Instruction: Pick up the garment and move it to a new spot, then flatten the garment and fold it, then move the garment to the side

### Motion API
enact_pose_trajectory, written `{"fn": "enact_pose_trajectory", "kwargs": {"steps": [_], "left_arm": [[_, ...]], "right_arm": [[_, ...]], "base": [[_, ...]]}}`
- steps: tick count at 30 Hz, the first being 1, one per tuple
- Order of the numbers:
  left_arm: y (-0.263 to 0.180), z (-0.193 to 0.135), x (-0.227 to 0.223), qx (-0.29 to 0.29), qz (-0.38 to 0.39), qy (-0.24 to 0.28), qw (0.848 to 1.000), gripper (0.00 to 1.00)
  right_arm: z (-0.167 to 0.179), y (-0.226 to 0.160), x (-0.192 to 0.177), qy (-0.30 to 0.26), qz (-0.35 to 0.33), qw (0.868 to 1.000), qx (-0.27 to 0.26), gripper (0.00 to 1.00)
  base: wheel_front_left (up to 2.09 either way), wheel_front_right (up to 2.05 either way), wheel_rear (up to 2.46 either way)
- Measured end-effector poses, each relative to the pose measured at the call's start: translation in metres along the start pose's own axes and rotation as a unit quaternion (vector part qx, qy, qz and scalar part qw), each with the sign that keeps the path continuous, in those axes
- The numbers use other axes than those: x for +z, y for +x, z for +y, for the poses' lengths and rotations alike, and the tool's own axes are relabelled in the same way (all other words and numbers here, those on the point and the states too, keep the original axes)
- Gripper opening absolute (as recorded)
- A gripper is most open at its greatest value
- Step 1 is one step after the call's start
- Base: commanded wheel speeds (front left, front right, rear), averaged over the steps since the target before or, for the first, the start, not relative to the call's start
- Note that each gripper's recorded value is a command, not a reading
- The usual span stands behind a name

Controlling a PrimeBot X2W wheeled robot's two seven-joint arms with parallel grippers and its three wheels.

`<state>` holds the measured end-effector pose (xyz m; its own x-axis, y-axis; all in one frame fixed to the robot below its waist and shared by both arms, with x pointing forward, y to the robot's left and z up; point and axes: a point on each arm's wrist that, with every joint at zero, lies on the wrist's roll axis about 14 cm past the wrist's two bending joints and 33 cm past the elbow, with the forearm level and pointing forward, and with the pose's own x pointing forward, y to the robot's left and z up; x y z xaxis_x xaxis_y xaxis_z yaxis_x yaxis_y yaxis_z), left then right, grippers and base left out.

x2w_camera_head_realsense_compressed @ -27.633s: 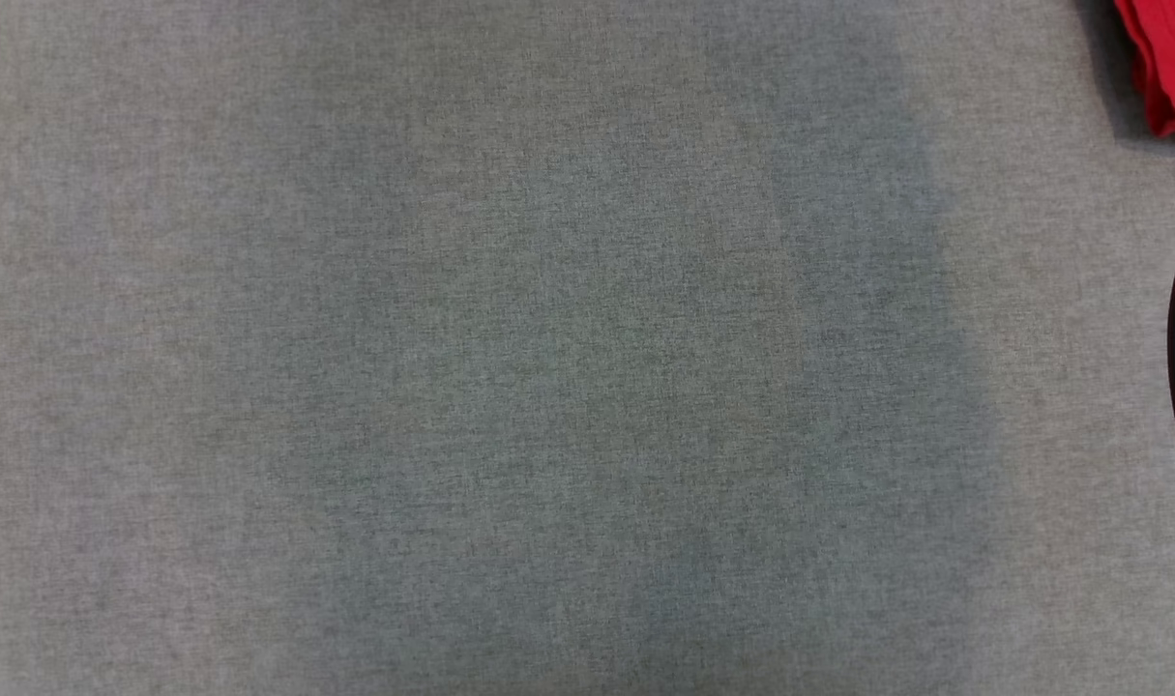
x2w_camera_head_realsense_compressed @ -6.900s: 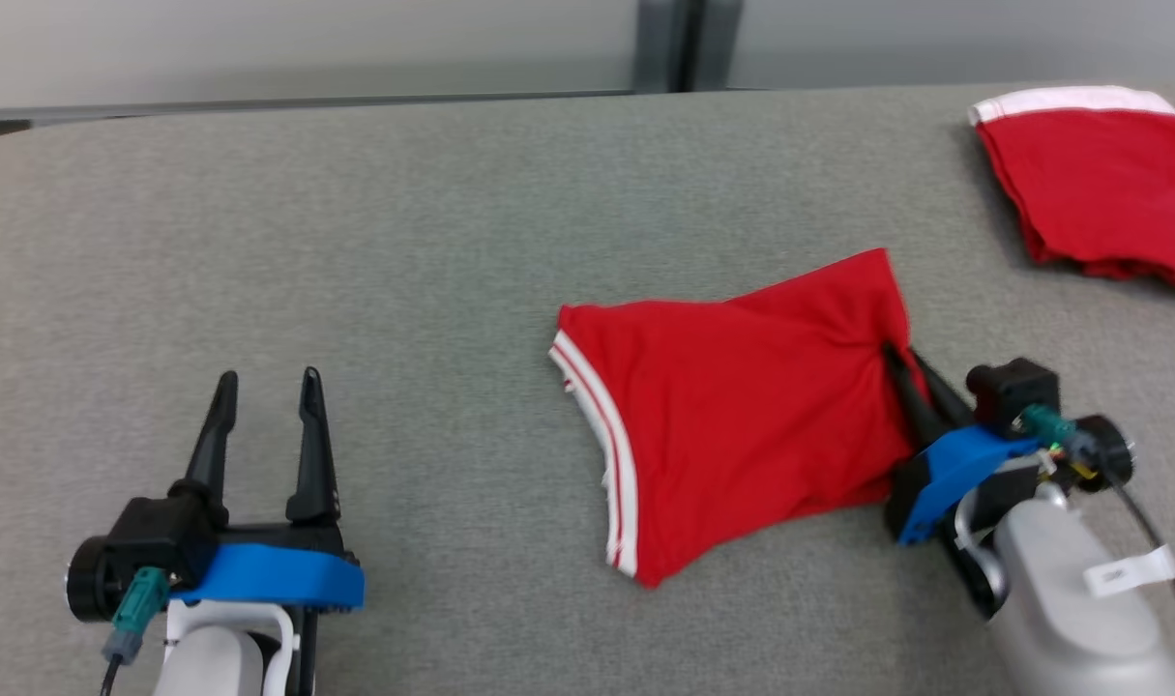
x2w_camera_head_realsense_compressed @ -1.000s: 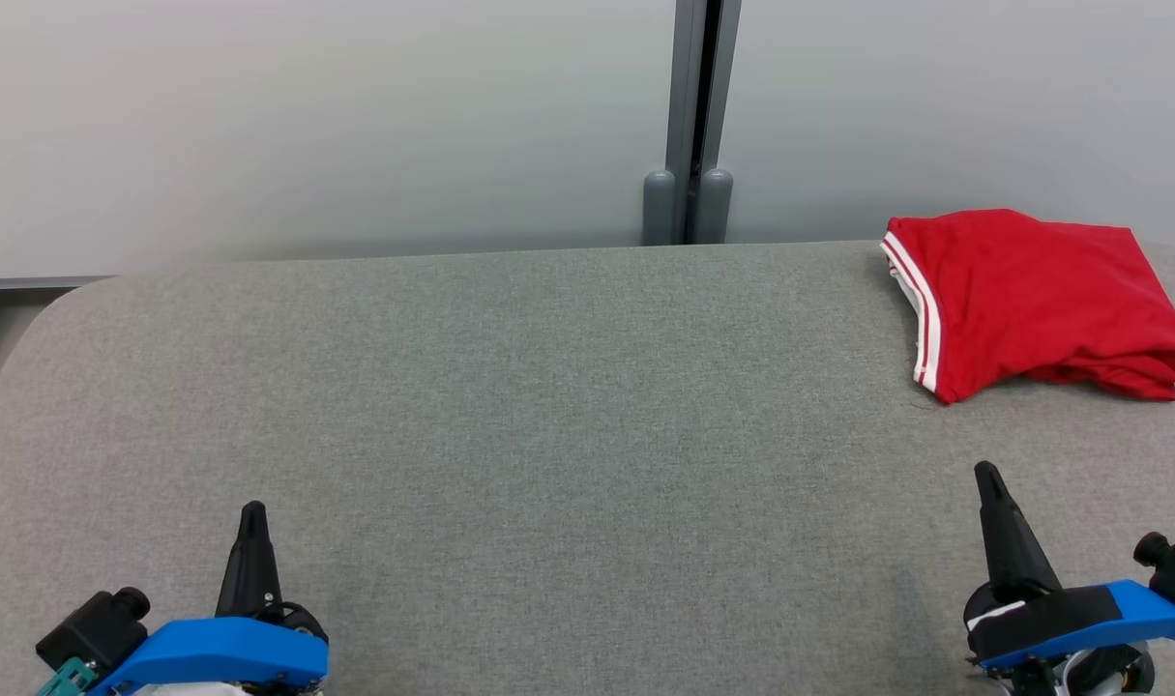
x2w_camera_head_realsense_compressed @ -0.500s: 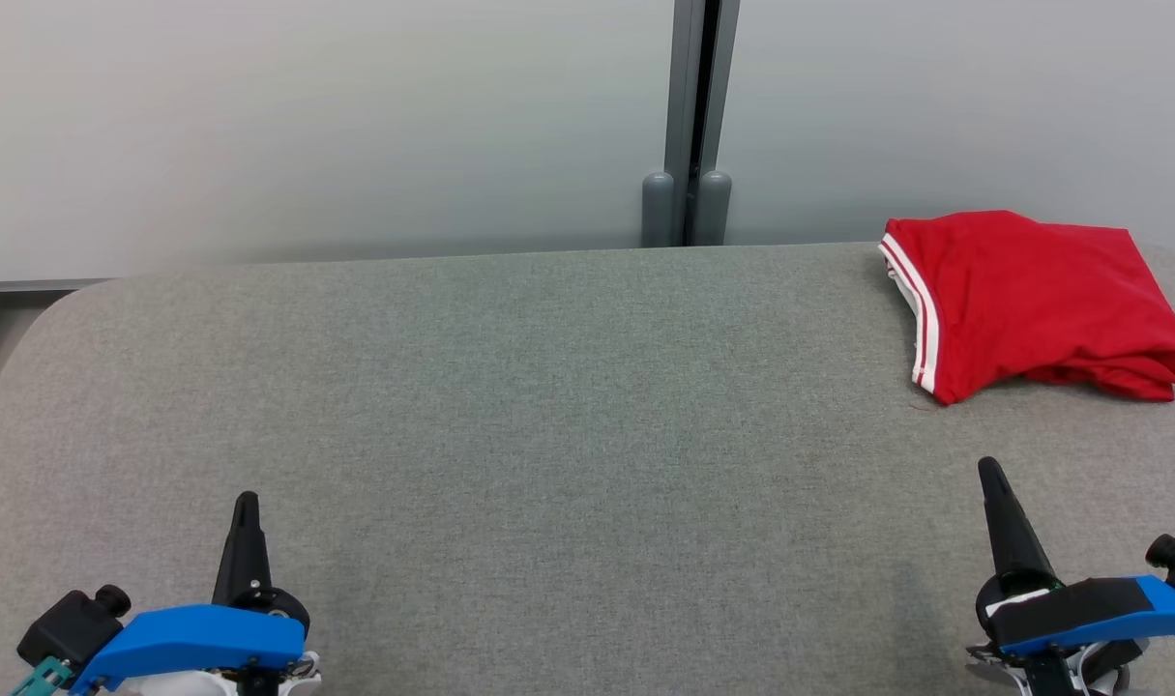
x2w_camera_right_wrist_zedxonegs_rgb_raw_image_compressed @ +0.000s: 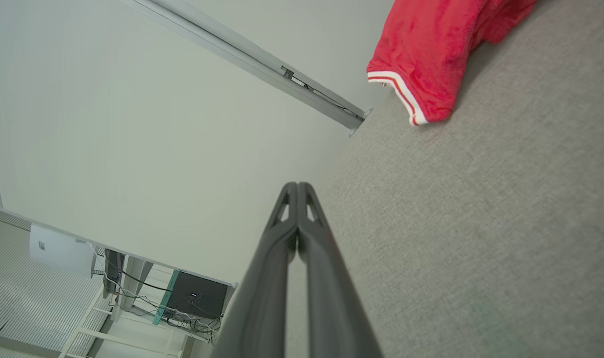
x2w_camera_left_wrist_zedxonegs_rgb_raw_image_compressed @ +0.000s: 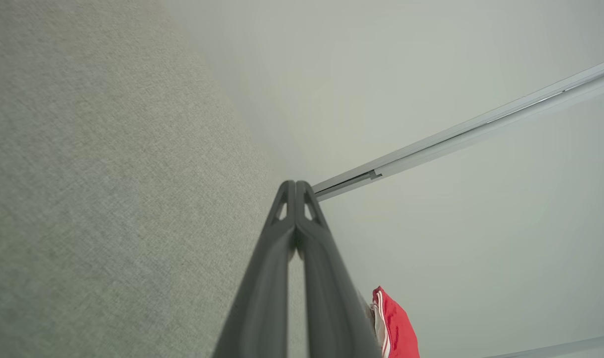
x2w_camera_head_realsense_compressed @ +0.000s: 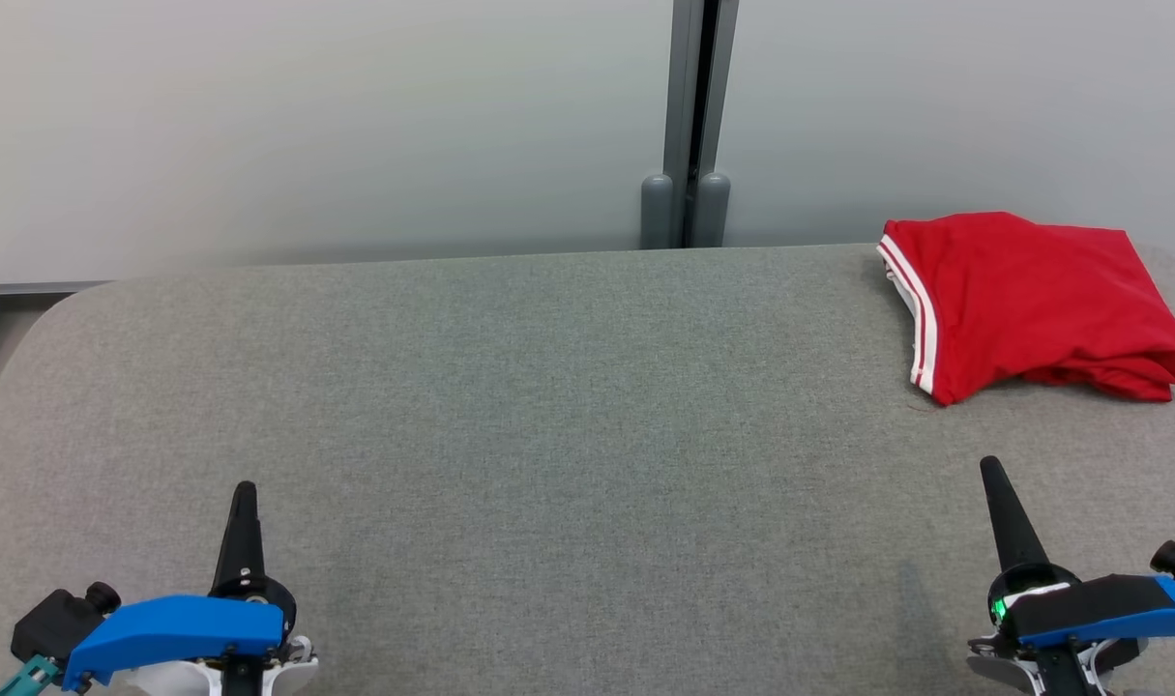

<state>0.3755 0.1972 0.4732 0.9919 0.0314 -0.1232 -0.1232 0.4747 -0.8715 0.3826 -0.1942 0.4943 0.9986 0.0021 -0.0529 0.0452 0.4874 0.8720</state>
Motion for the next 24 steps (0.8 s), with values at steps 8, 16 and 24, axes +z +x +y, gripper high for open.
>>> {"fn": "enact_pose_trajectory", "kwargs": {"steps": [8, 16, 24], "left_arm": [[0.001, -0.0028, 0.0019, -0.006, 0.0, -0.04, 0.999, 0.0], [0.0021, -0.0047, 0.0049, -0.01, -0.001, -0.077, 0.997, 0.0], [0.0044, -0.0098, 0.0074, -0.019, -0.001, -0.112, 0.994, 0.0]], "right_arm": [[0.0019, 0.0017, 0.002, 0.04, -0.002, 0.999, 0.003, 0.0], [0.0019, 0.0018, 0.0027, 0.078, -0.002, 0.997, 0.004, 0.0], [0.0017, 0.0018, 0.0034, 0.114, -0.003, 0.993, 0.005, 0.0]], "base": [[0.0, 0.0, 0.0], [0.0, 0.0, 0.0], [0.0, 0.0, 0.0]]}}
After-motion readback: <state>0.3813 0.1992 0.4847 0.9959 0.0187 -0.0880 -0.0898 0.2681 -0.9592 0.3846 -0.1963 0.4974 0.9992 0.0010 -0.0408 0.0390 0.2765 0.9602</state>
